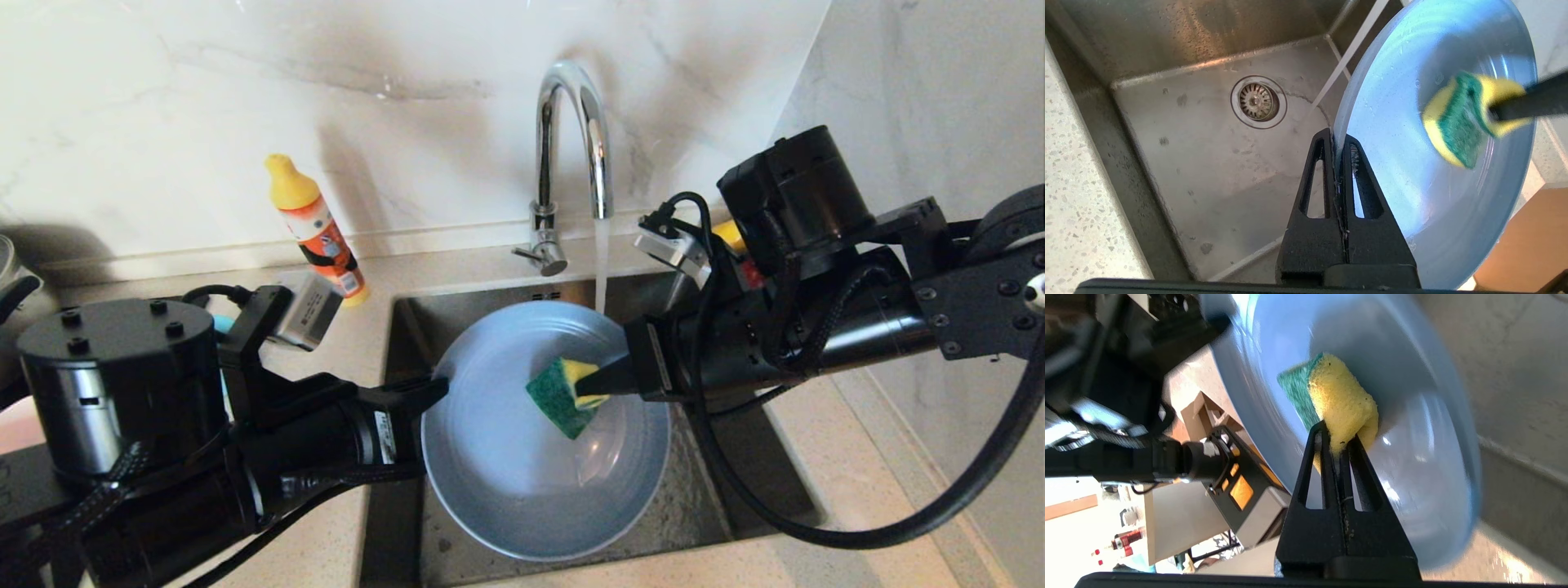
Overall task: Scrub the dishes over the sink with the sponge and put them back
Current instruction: Wipe the plate
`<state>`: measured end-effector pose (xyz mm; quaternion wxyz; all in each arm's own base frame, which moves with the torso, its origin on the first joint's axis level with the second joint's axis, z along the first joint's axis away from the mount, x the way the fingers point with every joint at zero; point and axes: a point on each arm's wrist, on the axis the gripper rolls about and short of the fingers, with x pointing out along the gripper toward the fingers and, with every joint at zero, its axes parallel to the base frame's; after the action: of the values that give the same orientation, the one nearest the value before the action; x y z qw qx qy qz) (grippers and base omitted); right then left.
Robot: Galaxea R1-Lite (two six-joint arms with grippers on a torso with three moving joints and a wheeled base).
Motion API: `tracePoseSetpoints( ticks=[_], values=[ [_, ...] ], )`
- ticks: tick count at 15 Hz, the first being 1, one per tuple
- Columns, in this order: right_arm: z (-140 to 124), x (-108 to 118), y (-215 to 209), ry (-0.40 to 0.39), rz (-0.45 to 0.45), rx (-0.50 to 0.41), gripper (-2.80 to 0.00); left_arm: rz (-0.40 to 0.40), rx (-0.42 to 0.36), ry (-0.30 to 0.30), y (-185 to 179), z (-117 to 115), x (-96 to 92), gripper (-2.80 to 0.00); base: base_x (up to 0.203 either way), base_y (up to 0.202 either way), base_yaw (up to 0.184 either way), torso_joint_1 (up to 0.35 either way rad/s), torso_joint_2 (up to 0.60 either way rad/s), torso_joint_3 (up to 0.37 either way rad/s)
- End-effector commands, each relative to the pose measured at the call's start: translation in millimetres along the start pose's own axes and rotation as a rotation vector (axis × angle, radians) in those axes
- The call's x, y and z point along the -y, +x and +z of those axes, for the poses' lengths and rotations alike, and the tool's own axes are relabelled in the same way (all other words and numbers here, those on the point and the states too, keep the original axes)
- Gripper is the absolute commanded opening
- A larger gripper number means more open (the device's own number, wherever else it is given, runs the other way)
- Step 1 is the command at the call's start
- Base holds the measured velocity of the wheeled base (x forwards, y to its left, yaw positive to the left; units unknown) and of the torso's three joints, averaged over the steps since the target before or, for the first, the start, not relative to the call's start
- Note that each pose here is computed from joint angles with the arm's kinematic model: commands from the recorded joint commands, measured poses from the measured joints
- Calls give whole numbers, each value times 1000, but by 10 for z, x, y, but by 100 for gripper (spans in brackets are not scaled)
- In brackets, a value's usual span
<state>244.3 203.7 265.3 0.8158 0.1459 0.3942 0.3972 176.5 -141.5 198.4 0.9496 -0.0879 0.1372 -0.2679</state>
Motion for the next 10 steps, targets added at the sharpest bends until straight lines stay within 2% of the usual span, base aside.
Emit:
tracePoseSetpoints(
  ticks=[1,5,10],
  values=[
    [-98,-6,-75,3,0,-15,-280,2,10,-5,-4,17,2,-280,0,0,0,0,0,0],
    [-251,50,82,14,-14,-85,-280,2,7,-27,29,19,0,-280,0,0,0,0,0,0],
    [-353,-117,433,-26,33,-150,-280,6,5,-27,63,24,-3,-280,0,0,0,0,0,0]
  ],
)
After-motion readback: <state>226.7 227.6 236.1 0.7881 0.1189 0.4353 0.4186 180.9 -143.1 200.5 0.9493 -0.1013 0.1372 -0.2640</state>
